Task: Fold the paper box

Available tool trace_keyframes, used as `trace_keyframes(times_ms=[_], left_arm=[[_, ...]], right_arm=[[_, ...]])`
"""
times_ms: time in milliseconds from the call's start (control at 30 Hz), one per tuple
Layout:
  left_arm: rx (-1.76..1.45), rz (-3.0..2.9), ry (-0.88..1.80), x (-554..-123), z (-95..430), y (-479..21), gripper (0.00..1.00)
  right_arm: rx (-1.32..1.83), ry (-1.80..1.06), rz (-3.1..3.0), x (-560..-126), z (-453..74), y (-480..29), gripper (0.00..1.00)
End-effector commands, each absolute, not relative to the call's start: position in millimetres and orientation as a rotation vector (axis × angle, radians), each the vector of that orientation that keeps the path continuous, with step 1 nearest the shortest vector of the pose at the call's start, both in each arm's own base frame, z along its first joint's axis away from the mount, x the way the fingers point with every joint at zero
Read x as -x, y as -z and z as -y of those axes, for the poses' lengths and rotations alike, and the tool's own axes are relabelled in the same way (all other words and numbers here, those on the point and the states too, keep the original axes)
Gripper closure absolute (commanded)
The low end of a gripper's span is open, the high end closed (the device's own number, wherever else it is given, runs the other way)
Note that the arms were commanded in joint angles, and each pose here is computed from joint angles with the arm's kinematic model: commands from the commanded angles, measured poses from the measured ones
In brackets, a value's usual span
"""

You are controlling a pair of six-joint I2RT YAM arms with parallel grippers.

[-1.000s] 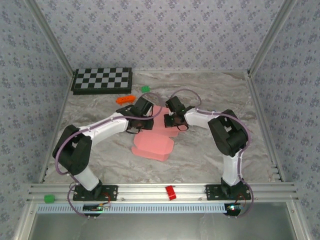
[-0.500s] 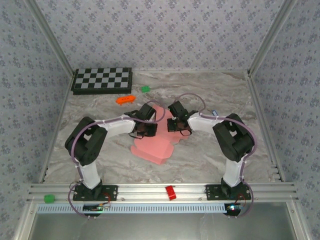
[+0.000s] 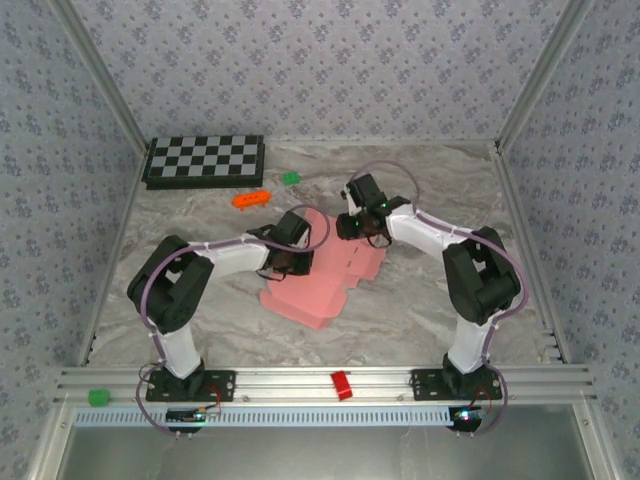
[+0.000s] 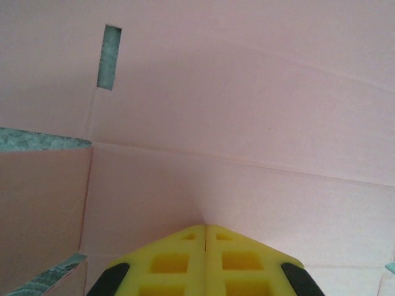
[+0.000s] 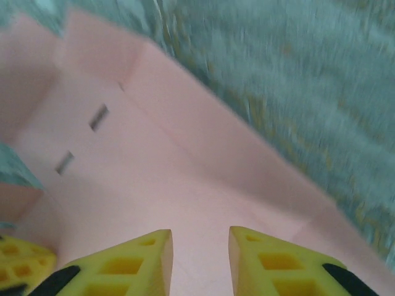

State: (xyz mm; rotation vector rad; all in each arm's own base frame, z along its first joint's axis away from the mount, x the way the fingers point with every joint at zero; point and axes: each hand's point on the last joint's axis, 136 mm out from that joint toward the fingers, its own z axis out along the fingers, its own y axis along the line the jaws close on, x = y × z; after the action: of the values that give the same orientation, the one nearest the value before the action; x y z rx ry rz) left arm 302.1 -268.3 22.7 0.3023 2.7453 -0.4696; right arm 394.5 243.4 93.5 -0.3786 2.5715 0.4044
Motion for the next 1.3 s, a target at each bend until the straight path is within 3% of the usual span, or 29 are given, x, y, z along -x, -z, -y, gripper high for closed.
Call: trace_keyframes(times_ms=[0,233,567,933,1267], left_arm=[[-0.334,-2.843,0.309,-280,240,8,1.0],[-0.348,-2.841,0.299,-279,238,10,1.0],[-0.336,-2.838,0.289,-278,235,10,1.0],[-0.335,-2.841,0.288,-278,236,11,1.0],[-0.331,-2.843,0.287,-279,237,12,1.0]], right_arm=[[0.549,-0.446,-2.605,-404,-243,-86,0.62],[0.675,-0.575,-2.631,-434,-241,-72,0.5],[0.727,-0.716,-2.684,-442,-240,-49,0.49],[0.758,-0.761,-2.717,-440,-243,-37,0.55],[0.804,-0.816,-2.712,-433,-248,-37,0.68]])
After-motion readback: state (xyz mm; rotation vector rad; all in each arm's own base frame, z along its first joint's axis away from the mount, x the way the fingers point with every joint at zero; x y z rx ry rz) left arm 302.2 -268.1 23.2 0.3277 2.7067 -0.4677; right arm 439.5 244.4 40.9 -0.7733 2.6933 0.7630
